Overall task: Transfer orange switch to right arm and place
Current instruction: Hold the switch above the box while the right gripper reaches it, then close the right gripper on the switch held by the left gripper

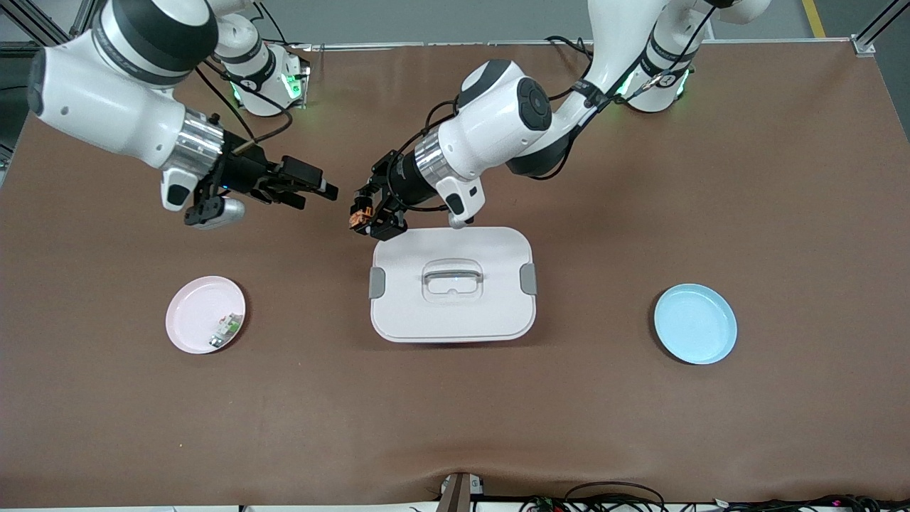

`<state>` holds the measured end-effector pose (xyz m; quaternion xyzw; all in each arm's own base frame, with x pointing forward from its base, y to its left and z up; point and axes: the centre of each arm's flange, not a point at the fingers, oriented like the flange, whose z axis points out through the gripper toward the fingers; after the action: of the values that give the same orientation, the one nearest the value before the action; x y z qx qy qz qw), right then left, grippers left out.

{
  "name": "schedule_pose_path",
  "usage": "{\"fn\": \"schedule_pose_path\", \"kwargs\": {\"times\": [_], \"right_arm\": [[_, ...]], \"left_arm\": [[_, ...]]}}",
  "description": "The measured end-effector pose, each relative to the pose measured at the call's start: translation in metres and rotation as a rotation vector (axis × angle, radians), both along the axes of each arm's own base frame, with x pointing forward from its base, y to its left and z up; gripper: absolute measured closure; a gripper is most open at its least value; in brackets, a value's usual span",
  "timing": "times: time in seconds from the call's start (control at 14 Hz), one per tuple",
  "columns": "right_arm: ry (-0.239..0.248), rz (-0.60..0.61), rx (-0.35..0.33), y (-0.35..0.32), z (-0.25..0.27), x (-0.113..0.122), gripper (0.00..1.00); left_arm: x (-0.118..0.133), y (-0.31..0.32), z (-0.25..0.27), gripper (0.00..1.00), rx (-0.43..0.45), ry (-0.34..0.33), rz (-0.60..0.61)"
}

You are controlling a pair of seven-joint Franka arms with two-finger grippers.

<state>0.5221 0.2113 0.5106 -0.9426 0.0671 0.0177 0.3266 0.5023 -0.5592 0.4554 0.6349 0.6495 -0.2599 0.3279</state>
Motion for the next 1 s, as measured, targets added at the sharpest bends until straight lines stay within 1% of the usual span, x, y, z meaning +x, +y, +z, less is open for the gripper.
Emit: {"fn": "schedule_pose_path", "kwargs": {"times": [0.5, 0.71, 1.0], "right_arm": [[-0.022, 0.002, -0.023, 0.032, -0.03, 0.005, 0.0], [-0.02, 0.009, -0.032, 0.043, -0.042, 0.005, 0.0], [-0.014, 0.008, -0.033, 0.046, -0.044, 0.005, 0.0]], "left_arm": [[0.0, 0.0, -0.001, 0.27, 0.0, 0.001, -0.001], [0.0, 0.0, -0.001, 0.27, 0.001, 0.001, -0.001], [0.0, -0.001, -0.001, 0.27, 0.001, 0.001, -0.001]]}}
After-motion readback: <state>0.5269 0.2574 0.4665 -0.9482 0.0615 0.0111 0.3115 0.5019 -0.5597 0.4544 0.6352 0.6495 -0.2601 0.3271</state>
